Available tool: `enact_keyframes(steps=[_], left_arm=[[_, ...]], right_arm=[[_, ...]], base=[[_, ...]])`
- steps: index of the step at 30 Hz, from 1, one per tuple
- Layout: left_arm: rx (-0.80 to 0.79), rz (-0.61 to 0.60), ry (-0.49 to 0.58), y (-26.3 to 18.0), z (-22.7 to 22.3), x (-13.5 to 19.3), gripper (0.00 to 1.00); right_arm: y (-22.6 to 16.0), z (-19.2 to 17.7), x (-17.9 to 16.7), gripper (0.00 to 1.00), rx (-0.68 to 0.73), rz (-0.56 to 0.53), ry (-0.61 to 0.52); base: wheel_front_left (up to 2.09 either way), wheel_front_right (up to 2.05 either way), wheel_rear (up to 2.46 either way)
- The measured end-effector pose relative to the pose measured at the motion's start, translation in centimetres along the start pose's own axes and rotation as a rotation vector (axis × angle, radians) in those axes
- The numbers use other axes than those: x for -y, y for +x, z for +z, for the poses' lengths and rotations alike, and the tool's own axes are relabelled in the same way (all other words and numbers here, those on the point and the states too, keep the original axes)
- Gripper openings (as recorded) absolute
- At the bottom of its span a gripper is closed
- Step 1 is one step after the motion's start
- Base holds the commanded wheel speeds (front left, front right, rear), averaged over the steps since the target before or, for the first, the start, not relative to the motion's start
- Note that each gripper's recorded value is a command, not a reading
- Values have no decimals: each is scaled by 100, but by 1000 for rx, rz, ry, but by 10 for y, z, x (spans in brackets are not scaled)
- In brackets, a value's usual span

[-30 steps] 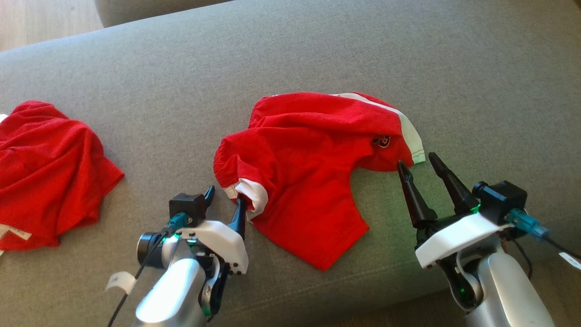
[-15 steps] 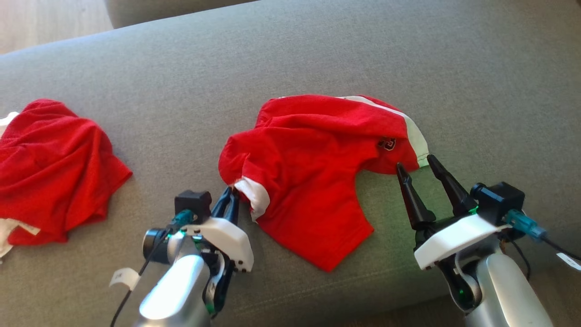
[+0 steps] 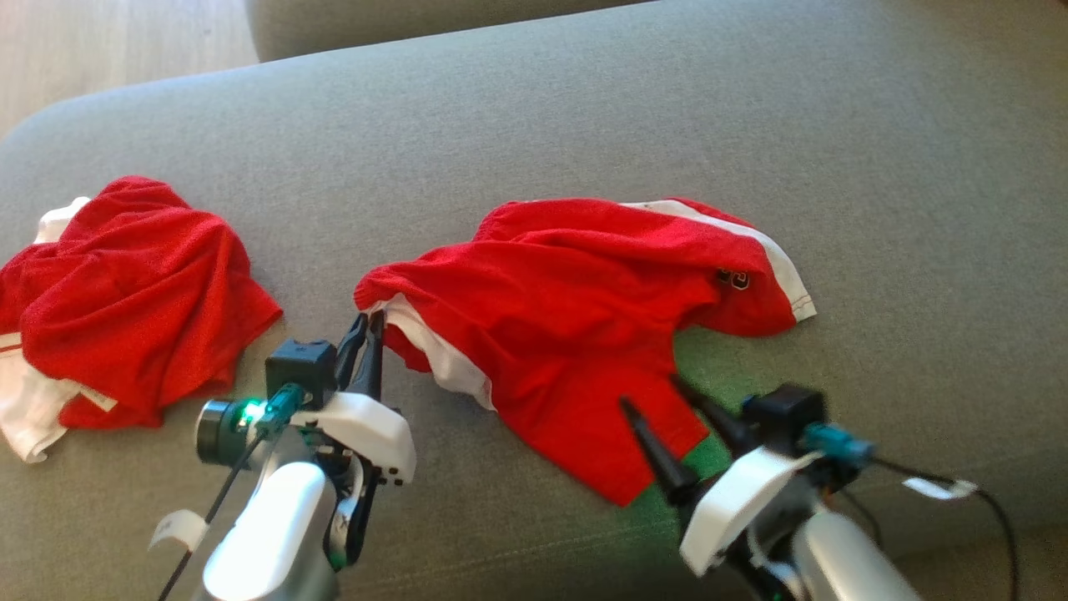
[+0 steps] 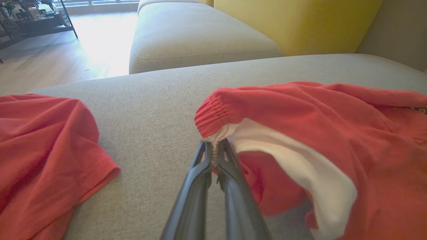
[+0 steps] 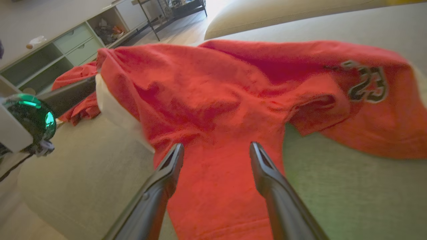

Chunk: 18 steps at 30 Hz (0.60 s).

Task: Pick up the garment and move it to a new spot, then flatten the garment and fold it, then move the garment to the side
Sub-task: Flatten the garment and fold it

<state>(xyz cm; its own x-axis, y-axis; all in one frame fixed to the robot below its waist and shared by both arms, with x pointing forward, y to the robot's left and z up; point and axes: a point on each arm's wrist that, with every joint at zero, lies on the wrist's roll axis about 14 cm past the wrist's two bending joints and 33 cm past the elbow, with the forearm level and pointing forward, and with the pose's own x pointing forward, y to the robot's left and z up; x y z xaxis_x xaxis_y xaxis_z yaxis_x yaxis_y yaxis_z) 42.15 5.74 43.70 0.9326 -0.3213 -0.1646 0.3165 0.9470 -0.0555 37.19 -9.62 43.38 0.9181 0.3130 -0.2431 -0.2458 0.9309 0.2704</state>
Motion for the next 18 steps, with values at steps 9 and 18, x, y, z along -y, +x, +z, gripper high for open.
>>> enact_keyframes(steps=[9,18], left_arm=[[21,65,9,-9,6,-20,0],[26,87,11,-13,6,-27,0]], right_arm=[[-6,-38,5,100,-126,-22,49],[-11,-71,-10,100,-259,23,22]], base=[[0,0,0],[0,0,0]])
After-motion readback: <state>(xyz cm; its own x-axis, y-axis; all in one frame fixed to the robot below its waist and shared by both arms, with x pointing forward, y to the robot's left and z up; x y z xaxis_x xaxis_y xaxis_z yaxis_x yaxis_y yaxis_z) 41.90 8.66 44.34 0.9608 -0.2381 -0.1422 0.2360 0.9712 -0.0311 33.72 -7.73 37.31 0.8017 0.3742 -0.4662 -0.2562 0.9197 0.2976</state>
